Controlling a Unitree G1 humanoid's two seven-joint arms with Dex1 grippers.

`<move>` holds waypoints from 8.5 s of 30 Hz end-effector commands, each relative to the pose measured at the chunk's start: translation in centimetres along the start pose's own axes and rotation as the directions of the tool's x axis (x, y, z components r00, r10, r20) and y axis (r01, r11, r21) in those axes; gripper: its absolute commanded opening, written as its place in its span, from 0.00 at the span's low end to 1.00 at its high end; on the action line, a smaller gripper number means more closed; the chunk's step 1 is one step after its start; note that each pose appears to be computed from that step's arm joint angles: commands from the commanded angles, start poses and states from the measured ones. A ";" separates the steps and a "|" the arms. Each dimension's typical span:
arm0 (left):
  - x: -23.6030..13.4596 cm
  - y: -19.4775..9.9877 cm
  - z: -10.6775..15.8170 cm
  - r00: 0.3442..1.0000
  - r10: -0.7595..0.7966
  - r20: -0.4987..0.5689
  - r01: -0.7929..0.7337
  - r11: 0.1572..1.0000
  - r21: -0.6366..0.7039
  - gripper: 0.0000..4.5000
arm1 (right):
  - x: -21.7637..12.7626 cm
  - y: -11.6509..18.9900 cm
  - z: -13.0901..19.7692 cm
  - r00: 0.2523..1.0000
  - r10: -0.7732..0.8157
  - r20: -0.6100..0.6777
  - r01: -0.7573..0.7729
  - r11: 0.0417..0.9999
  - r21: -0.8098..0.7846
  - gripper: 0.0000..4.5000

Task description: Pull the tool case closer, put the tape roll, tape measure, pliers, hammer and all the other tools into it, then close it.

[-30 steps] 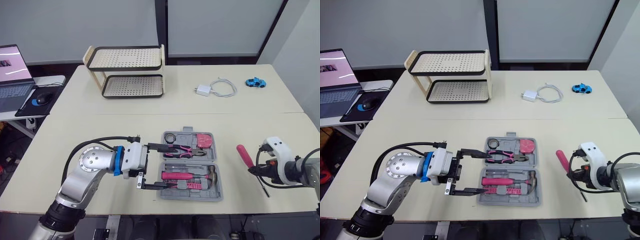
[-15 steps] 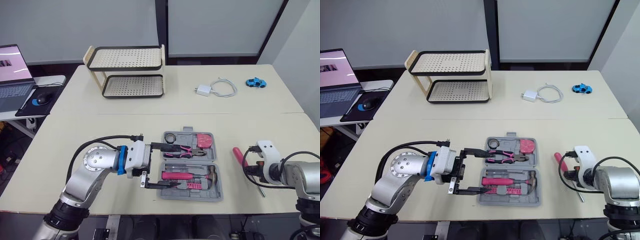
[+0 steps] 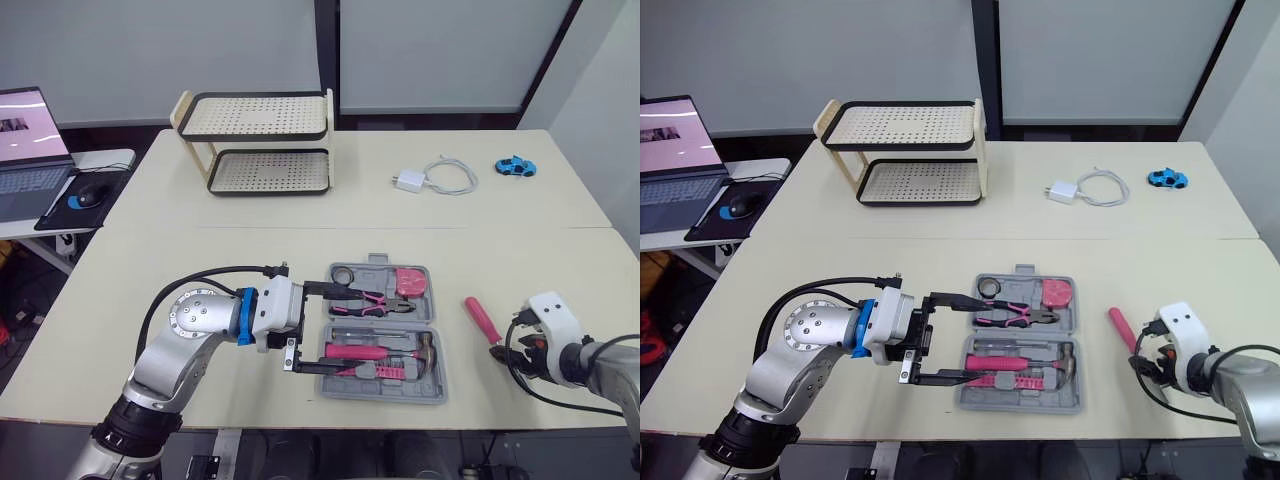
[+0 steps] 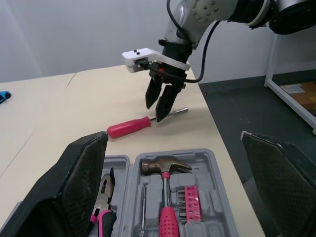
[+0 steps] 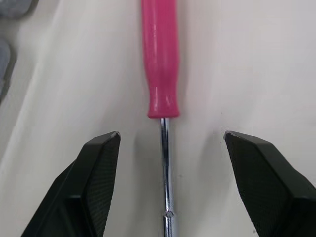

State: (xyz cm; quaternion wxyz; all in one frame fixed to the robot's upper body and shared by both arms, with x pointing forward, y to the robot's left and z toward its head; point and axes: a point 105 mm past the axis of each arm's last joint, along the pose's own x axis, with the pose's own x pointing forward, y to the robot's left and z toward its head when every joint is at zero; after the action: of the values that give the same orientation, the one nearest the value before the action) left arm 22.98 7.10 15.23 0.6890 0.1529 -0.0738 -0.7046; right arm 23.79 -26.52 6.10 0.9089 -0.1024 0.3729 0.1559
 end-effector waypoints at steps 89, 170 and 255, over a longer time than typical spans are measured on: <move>-9.5 -5.8 -3.0 0.955 -0.151 -0.254 0.141 0.988 -0.055 1.00 | 3.1 21.3 4.1 0.779 0.556 -0.290 -0.564 0.417 -0.713 0.13; -5.4 3.1 -13.8 0.882 0.173 -0.439 -0.288 0.934 -0.212 0.01 | 5.1 5.2 3.9 0.923 0.377 0.072 -0.243 0.720 -0.651 0.00; -4.2 0.5 -13.7 0.884 0.170 -0.435 -0.251 0.958 -0.136 0.01 | 4.2 7.1 2.1 0.909 0.414 -0.042 -0.357 0.726 -0.588 0.00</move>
State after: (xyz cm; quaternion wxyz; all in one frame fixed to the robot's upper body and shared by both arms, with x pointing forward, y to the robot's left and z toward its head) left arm 27.38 12.20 1.41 0.7652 0.2199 0.1530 -0.5854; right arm 25.38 -17.84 3.02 0.7909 -0.2860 0.2850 0.4599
